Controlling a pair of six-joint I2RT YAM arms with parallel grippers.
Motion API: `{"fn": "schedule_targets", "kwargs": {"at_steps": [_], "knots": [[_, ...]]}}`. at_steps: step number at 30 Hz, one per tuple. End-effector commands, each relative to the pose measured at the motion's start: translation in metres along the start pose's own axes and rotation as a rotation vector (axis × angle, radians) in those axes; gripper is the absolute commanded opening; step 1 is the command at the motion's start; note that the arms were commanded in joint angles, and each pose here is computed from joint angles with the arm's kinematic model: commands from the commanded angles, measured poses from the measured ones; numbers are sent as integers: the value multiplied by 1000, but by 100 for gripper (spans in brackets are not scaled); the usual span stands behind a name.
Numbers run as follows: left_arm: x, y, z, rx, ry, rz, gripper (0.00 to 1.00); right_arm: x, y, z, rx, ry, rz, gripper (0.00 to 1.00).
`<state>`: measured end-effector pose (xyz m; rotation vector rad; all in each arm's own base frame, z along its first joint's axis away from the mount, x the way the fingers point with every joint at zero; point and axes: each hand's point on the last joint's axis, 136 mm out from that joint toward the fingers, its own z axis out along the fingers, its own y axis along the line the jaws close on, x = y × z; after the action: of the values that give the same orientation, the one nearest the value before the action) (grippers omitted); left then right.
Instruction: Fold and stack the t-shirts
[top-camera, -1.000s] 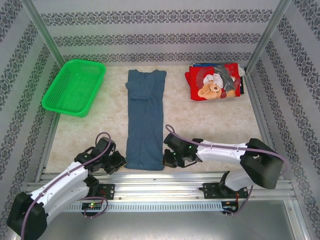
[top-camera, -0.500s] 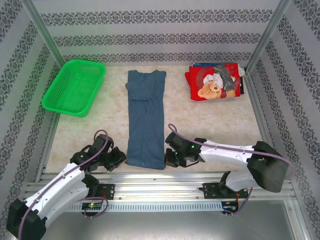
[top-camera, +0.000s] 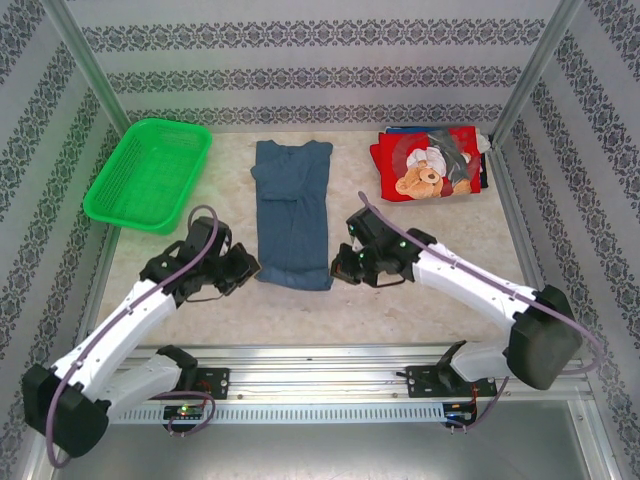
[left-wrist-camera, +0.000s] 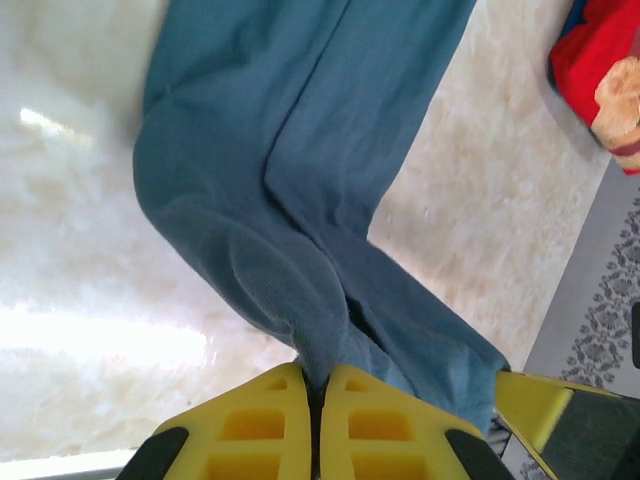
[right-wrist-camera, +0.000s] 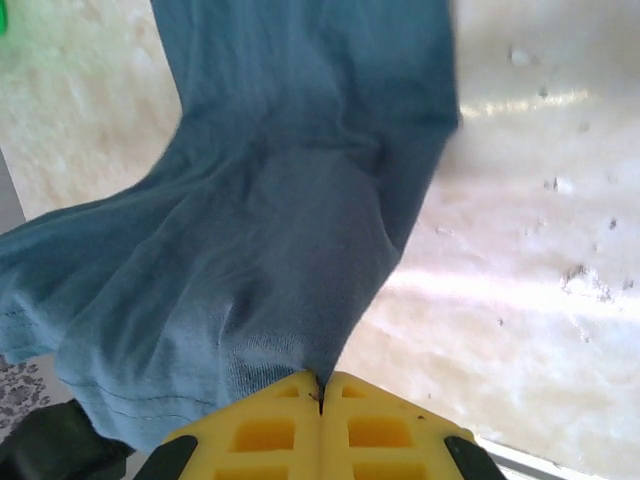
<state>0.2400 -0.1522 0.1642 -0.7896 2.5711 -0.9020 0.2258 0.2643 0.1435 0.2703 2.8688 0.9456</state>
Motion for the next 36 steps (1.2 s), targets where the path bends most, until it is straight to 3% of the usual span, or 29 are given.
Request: {"fn": "schedule_targets", "kwargs": {"at_steps": [1, 8, 18, 36], "knots": [[-27, -17, -1, 15, -33, 68, 7, -15, 4, -3, 2, 48, -53, 0], [-84, -55, 12, 33, -50, 116, 6, -78, 26, -1, -20, 51, -74, 0], [-137, -57, 43, 0, -43, 143, 6, -147, 40, 12, -31, 54, -73, 0], [-188, -42, 112, -43, 26, 144, 8, -206, 18, 66, -13, 67, -4, 0]]}}
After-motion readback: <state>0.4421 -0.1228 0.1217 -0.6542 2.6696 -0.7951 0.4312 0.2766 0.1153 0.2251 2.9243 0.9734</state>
